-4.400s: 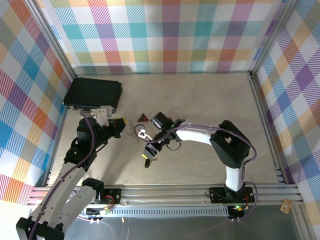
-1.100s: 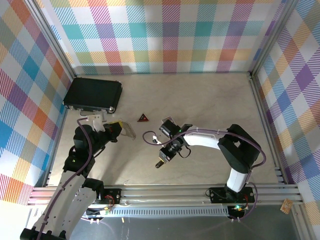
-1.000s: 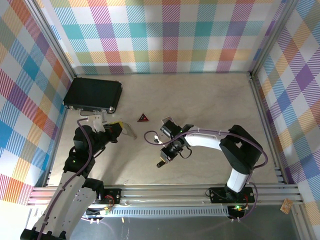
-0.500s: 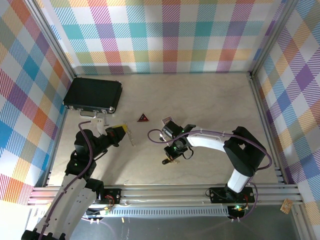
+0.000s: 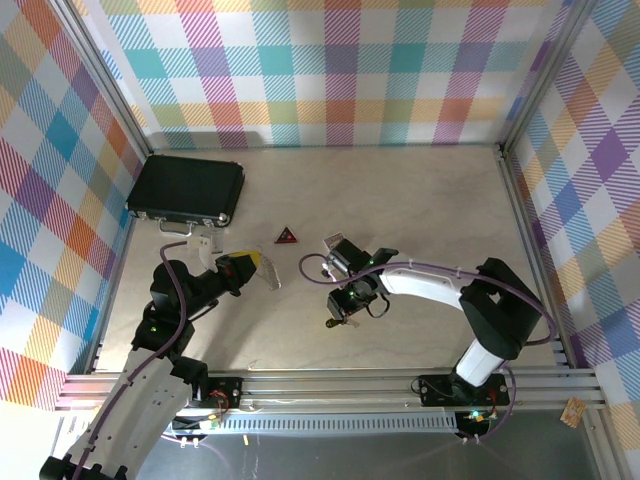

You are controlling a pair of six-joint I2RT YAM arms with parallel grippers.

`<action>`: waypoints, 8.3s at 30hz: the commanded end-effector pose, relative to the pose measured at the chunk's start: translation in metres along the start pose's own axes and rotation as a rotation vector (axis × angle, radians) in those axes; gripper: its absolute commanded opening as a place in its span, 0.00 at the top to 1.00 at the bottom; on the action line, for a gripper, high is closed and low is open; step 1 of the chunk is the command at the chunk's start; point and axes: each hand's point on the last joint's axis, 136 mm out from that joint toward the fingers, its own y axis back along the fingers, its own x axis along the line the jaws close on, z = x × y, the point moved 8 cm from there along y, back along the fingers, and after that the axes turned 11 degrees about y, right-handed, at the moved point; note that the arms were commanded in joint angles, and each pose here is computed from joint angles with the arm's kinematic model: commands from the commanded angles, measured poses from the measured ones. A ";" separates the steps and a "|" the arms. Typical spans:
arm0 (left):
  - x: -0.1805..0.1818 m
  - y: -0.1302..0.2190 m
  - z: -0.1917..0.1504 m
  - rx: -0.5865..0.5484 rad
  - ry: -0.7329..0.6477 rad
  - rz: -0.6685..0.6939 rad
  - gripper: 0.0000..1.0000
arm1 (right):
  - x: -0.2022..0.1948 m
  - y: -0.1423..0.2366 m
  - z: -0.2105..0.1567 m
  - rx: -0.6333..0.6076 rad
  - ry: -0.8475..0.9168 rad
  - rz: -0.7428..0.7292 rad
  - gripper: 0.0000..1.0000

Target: Put the keys on the keyring

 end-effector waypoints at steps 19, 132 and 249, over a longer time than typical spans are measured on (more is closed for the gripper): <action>-0.024 0.004 -0.002 0.002 -0.051 -0.148 1.00 | -0.011 0.002 -0.022 -0.130 -0.208 0.168 0.61; -0.170 0.006 -0.032 0.388 -0.616 -0.634 1.00 | 0.077 0.242 -0.051 -0.891 0.618 0.274 1.00; -0.169 0.005 -0.039 0.345 -0.717 -0.583 1.00 | 0.112 0.244 -0.039 -1.074 0.735 0.120 1.00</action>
